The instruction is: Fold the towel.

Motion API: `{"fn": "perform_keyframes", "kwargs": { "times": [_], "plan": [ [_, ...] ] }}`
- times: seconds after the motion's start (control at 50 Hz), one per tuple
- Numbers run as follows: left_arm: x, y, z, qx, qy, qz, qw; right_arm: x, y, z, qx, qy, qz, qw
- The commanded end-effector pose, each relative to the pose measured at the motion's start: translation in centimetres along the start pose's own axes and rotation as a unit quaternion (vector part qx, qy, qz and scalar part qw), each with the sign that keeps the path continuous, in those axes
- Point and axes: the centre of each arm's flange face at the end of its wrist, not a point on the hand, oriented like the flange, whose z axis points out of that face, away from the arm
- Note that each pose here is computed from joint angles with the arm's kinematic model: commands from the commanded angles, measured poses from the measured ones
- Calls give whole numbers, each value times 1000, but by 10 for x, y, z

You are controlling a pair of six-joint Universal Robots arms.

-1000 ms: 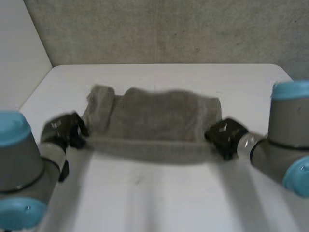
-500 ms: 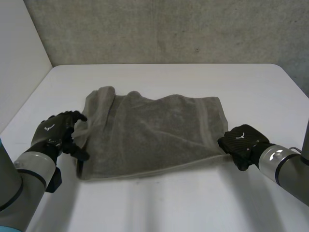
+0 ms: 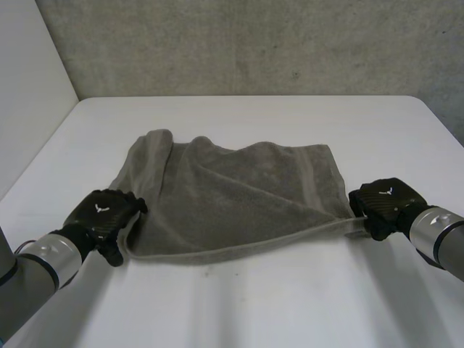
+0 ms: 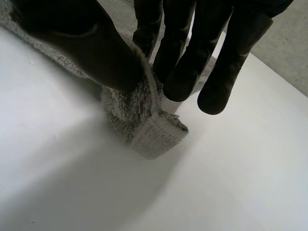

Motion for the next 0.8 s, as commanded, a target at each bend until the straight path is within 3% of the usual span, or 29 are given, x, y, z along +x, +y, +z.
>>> {"fn": "perform_keyframes", "kwargs": {
  "times": [0.02, 0.32, 0.8],
  "plan": [
    [-3, 5, 8, 3, 23, 36, 999, -3, 5, 2, -8, -7, -1, 1000],
    [-7, 26, 25, -23, 35, 112, 993, -3, 7, 3, -13, -9, 1, 1000],
    [-22, 15, 17, -10, -2, 120, 993, 1, 5, 4, -13, -1, 0, 1000]
  ]
}}
